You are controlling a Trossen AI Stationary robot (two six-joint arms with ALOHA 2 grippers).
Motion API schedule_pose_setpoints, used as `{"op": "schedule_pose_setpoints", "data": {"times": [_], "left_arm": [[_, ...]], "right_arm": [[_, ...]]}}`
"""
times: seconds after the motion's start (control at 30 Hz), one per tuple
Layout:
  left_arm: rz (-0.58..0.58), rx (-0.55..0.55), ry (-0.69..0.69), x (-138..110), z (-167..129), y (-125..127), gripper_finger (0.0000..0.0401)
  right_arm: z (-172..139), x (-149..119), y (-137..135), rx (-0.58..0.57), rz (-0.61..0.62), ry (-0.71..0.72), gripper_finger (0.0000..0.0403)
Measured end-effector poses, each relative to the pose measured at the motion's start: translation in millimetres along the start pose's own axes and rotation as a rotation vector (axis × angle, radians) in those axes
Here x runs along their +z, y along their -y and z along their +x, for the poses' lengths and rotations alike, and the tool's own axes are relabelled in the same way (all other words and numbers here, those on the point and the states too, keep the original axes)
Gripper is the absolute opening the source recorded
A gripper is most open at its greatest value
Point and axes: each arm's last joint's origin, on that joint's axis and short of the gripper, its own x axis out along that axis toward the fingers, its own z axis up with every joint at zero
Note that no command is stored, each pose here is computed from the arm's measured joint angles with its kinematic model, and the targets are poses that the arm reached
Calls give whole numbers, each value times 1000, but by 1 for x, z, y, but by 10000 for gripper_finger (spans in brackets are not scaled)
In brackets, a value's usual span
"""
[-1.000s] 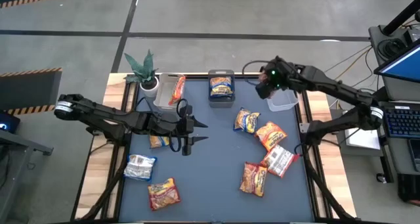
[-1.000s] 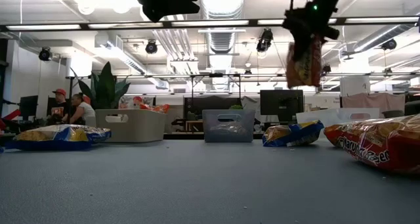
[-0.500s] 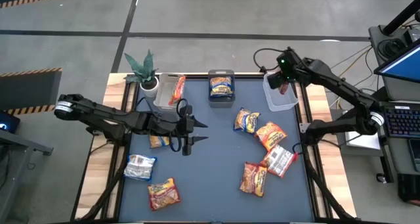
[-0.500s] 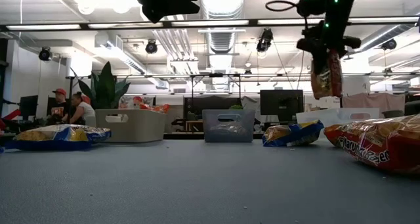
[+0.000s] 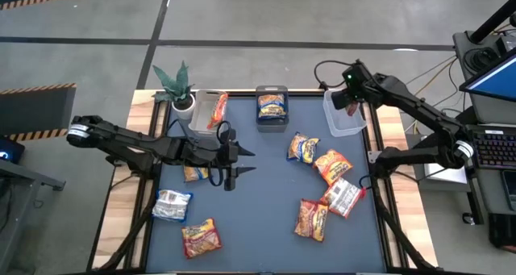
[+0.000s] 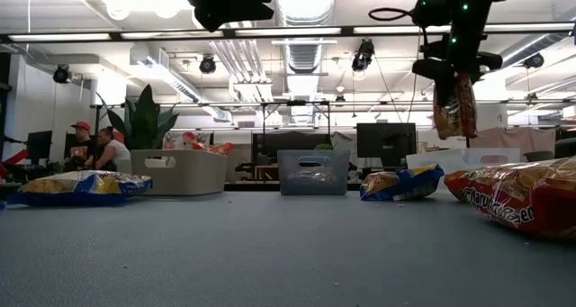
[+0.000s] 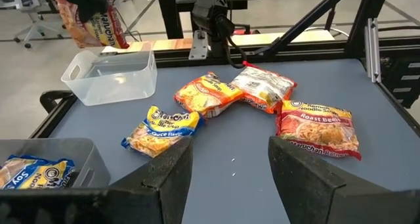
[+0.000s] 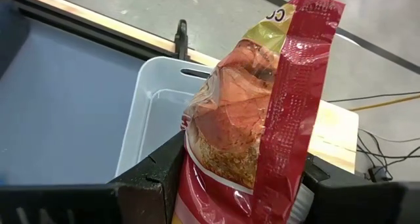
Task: Sort Maruchan noodles
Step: Put the red noodle pack into the transparent bin
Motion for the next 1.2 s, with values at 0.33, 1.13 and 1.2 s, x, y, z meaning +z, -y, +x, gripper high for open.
{"op": "schedule_pose_setpoints", "data": {"times": [0.33, 1.13, 1.2], "left_arm": [[0, 1, 0, 0, 0, 0, 182], [18, 3, -45, -15, 26, 6, 182], [18, 3, -44, -15, 26, 6, 182]], "right_arm": [[4, -1, -1, 1, 49, 7, 162], [44, -12, -15, 25, 141, 81, 162], [53, -16, -18, 15, 109, 51, 162]]}}
